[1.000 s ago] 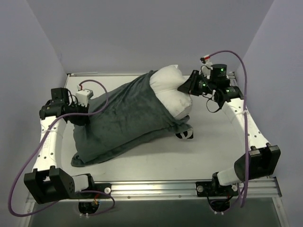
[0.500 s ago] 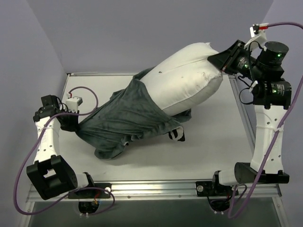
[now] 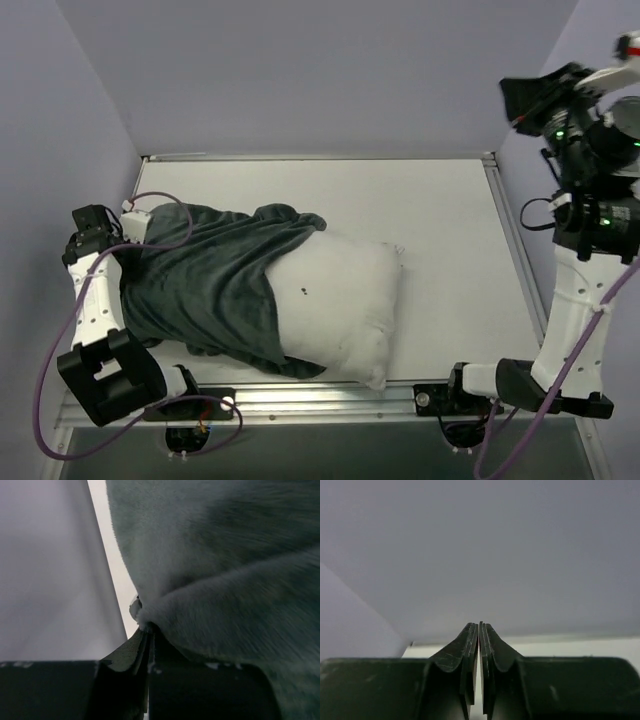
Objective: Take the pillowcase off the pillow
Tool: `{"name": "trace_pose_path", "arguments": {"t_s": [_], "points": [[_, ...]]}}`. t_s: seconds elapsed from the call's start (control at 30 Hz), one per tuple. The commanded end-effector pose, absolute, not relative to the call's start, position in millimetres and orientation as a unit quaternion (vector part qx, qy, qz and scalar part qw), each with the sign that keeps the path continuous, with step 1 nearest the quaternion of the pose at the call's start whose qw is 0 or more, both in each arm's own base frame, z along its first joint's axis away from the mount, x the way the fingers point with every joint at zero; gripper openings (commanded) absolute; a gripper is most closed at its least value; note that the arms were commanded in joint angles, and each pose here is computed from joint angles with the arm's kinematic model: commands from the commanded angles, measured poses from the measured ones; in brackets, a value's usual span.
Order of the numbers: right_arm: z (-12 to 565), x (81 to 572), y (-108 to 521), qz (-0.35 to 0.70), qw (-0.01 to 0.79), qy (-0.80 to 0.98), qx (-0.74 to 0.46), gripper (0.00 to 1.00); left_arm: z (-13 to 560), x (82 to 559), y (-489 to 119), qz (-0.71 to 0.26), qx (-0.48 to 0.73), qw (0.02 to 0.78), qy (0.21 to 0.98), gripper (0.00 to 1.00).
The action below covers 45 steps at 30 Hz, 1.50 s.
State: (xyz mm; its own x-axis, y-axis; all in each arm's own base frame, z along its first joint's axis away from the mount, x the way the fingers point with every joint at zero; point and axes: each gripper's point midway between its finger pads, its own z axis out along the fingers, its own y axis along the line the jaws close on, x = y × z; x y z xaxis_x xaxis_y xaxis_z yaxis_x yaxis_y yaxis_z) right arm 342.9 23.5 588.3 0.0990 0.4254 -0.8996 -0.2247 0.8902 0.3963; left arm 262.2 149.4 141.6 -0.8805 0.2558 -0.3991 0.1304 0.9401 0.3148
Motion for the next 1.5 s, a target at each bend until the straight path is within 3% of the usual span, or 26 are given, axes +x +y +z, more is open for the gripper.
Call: {"name": "trace_pose_path", "arguments": {"t_s": [0.0, 0.03, 0.13, 0.3, 0.47, 0.57, 0.7, 0.8, 0.9, 1.0, 1.07, 1.1, 1.17, 1.2, 1.23, 1.3, 1.47], "points": [[458.0, 393.9, 91.3, 0.266, 0.606, 0.749, 0.027, 0.23, 204.1, 283.5, 122.4, 0.113, 0.112, 0.329, 0.931, 0.02], [414.1, 394.4, 114.9, 0.262, 0.568, 0.78, 0.012, 0.55, 208.1, 283.2, 118.8, 0.107, 0.11, 0.334, 0.93, 0.02], [341.2, 366.7, 197.7, 0.28, 0.486, 0.825, -0.07, 0.99, 220.0, 286.8, 116.4, 0.102, 0.101, 0.346, 0.927, 0.02], [261.4, 300.2, 275.5, 0.262, 0.39, 0.863, -0.188, 1.0, 218.7, 287.2, 120.7, 0.11, 0.094, 0.339, 0.93, 0.02], [187.5, 235.8, 307.5, 0.237, 0.285, 0.889, -0.269, 1.0, 220.7, 290.1, 119.2, 0.105, 0.096, 0.338, 0.93, 0.02], [143.7, 207.2, 312.8, 0.209, 0.234, 0.901, -0.3, 1.0, 227.8, 291.8, 113.1, 0.09, 0.103, 0.338, 0.931, 0.47], [90.3, 198.5, 295.9, 0.147, 0.197, 0.921, -0.302, 1.0, 262.2, 288.2, 68.3, 0.009, 0.135, 0.381, 0.915, 0.91], [60.8, 210.2, 280.0, 0.081, 0.191, 0.933, -0.293, 1.0, 276.9, 279.9, 6.2, -0.064, 0.183, 0.399, 0.896, 0.94], [44.4, 221.0, 277.0, 0.052, 0.2, 0.935, -0.29, 1.0, 241.3, 270.3, -33.4, -0.068, 0.237, 0.353, 0.903, 0.94], [32.1, 225.2, 278.9, 0.049, 0.208, 0.932, -0.293, 0.99, 203.6, 274.6, -39.8, -0.032, 0.262, 0.319, 0.91, 0.94], [19.1, 224.2, 275.3, 0.043, 0.197, 0.934, -0.296, 0.92, 171.1, 277.4, -38.3, -0.02, 0.27, 0.289, 0.918, 0.94], [13.7, 222.9, 274.4, 0.049, 0.185, 0.937, -0.294, 0.89, 162.1, 280.4, -30.0, 0.003, 0.266, 0.278, 0.923, 0.99], [-0.8, 215.6, 270.8, 0.059, 0.148, 0.943, -0.294, 0.59, 146.4, 290.2, -20.2, 0.029, 0.257, 0.266, 0.929, 0.76], [-4.6, 215.8, 267.3, 0.068, 0.134, 0.947, -0.284, 0.32, 144.5, 293.3, -16.9, 0.036, 0.254, 0.264, 0.93, 0.51], [-7.1, 216.4, 263.5, 0.066, 0.129, 0.95, -0.276, 0.0, 143.9, 295.4, -15.1, 0.037, 0.249, 0.263, 0.931, 0.37], [-3.7, 222.8, 253.5, 0.067, 0.134, 0.955, -0.255, 0.0, 150.9, 301.7, -10.1, 0.039, 0.232, 0.273, 0.933, 0.03], [58.5, 270.0, 221.9, 0.099, 0.219, 0.956, -0.166, 0.0, 185.3, 311.6, 49.7, 0.084, 0.153, 0.319, 0.931, 0.02]]}}
